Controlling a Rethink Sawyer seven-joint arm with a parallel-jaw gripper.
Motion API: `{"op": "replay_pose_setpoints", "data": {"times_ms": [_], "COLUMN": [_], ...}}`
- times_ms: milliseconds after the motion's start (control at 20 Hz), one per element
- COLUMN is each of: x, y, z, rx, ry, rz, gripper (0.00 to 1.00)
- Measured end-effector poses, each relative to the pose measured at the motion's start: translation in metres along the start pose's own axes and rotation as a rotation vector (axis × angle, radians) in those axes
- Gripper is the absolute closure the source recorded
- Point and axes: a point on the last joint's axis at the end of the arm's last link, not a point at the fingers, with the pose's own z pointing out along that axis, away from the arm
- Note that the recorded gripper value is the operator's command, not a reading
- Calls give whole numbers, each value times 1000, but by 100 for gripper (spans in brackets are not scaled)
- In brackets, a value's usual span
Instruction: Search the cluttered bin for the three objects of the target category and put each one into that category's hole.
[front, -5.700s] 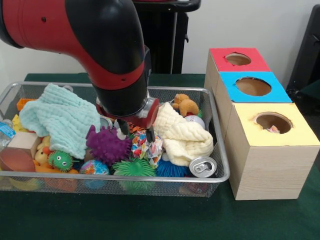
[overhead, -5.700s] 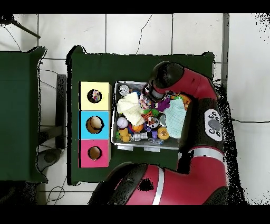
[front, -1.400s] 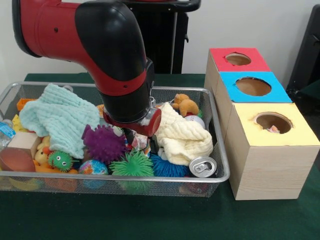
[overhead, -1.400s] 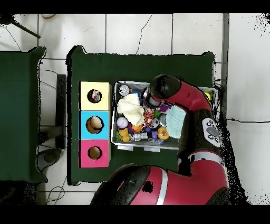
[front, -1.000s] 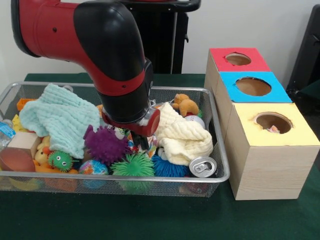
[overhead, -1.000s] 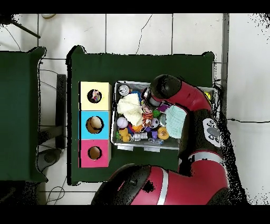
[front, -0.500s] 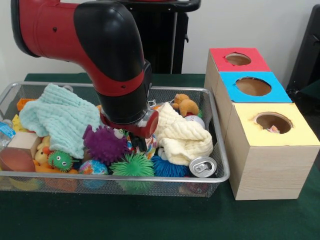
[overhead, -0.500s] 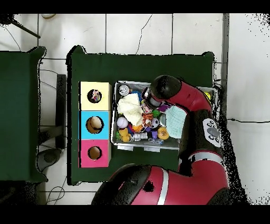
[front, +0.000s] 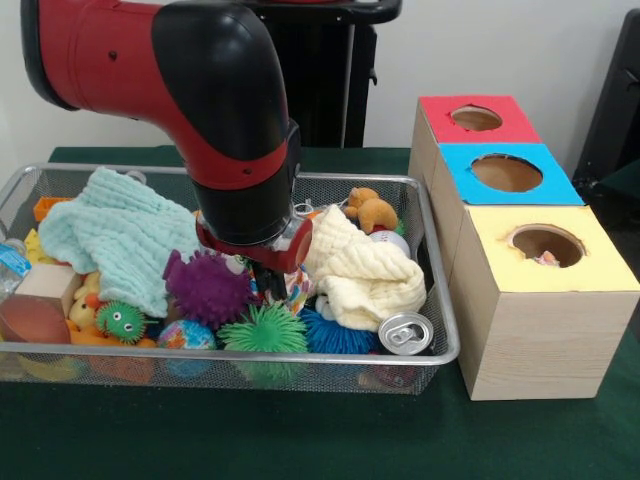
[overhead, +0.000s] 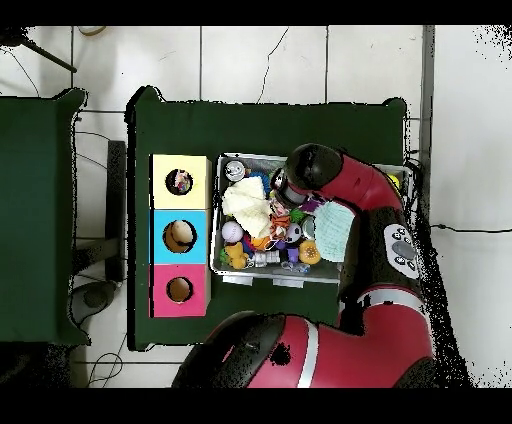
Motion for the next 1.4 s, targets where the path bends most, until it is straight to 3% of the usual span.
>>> {"op": "replay_pose_setpoints", "data": {"times_ms": [250, 450, 950, 1400], "x": [1, 2, 14, 10], "y": [-4, -11, -25, -8], "z": [-14, -48, -119, -153], "rx": [38, 69, 106, 107], "ry": [-26, -30, 54, 21], "rz": [-17, -18, 11, -2], "gripper": [100, 100, 100, 100]}}
